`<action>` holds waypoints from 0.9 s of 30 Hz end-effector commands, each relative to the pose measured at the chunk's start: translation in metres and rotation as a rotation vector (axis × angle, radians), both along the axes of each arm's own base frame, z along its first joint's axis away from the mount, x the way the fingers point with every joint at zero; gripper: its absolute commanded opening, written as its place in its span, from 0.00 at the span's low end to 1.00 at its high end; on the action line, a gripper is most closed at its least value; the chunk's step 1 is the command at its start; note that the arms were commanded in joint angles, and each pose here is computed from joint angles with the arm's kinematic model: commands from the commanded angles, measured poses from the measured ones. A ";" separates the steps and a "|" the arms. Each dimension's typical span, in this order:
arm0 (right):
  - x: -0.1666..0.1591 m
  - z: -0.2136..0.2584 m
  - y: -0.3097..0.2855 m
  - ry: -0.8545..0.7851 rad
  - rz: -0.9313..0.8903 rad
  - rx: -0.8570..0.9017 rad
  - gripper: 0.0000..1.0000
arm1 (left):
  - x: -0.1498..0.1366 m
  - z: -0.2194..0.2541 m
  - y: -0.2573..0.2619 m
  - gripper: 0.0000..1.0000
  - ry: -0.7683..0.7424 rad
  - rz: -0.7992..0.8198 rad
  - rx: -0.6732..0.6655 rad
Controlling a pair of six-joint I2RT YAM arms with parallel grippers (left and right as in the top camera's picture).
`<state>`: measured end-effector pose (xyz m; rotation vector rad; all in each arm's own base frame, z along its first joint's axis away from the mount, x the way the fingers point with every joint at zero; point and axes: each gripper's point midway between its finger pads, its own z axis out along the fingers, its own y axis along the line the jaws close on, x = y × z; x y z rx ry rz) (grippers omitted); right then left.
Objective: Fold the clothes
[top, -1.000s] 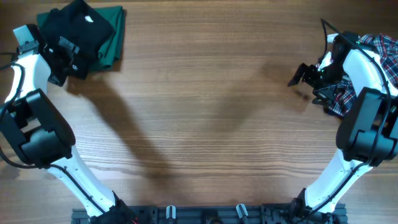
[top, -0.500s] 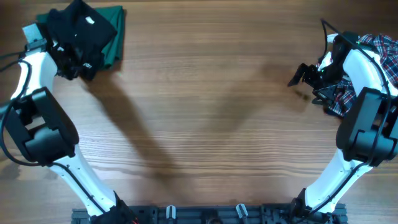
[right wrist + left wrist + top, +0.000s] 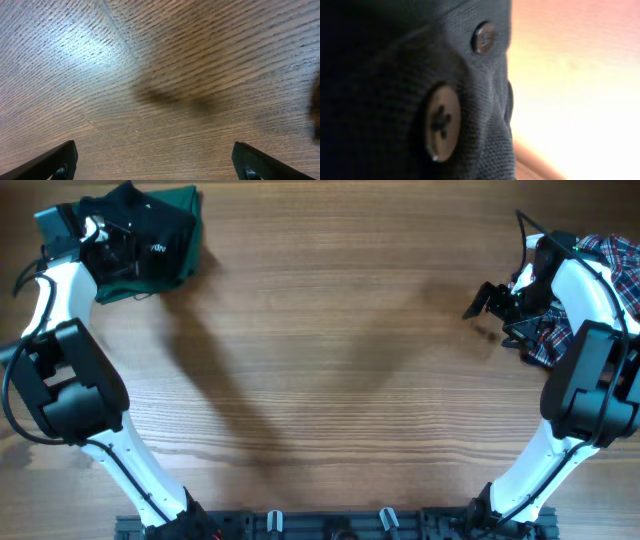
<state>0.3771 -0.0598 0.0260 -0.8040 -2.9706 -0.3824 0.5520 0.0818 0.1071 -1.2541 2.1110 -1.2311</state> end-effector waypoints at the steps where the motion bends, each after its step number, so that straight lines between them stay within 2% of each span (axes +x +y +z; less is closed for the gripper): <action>1: 0.004 -0.003 0.002 -0.004 0.017 0.017 1.00 | 0.000 0.023 -0.032 0.04 -0.028 -0.095 -0.230; 3: 0.004 -0.003 0.002 -0.006 0.017 0.017 1.00 | -0.001 0.025 -0.036 0.07 -0.019 -0.103 -0.255; 4: 0.004 -0.003 0.002 -0.006 0.017 0.017 1.00 | -0.001 0.025 -0.037 0.16 -0.019 -0.103 -0.255; 5: 0.004 -0.003 0.002 -0.005 0.017 0.017 1.00 | -0.001 0.026 -0.037 0.30 -0.024 -0.107 -0.255; 6: 0.004 -0.003 0.002 -0.006 0.018 0.016 1.00 | 0.000 0.030 -0.039 0.54 -0.047 -0.125 -0.261; 8: 0.004 -0.003 0.002 -0.006 0.018 0.017 1.00 | 0.000 0.044 -0.045 0.73 -0.088 -0.171 -0.306; 12: 0.004 -0.003 0.002 -0.004 0.017 0.017 1.00 | 0.001 0.062 -0.050 0.90 -0.112 -0.199 -0.384; 18: 0.003 -0.003 0.002 -0.001 0.017 0.018 1.00 | -0.001 0.100 -0.057 0.86 -0.209 -0.288 -0.436; 22: 0.002 -0.003 0.002 0.002 0.017 0.019 1.00 | 0.000 0.138 -0.056 0.84 -0.373 -0.334 -0.350; 24: 0.002 -0.003 0.002 0.003 0.016 0.020 1.00 | 0.006 0.139 -0.045 0.77 -0.406 -0.294 -0.314; 25: 0.002 -0.003 0.002 0.004 0.017 0.020 1.00 | 0.009 0.129 -0.036 0.68 -0.381 -0.247 -0.297; 27: 0.001 -0.003 0.003 0.008 0.016 0.021 1.00 | 0.012 0.105 -0.021 0.63 -0.339 -0.177 -0.219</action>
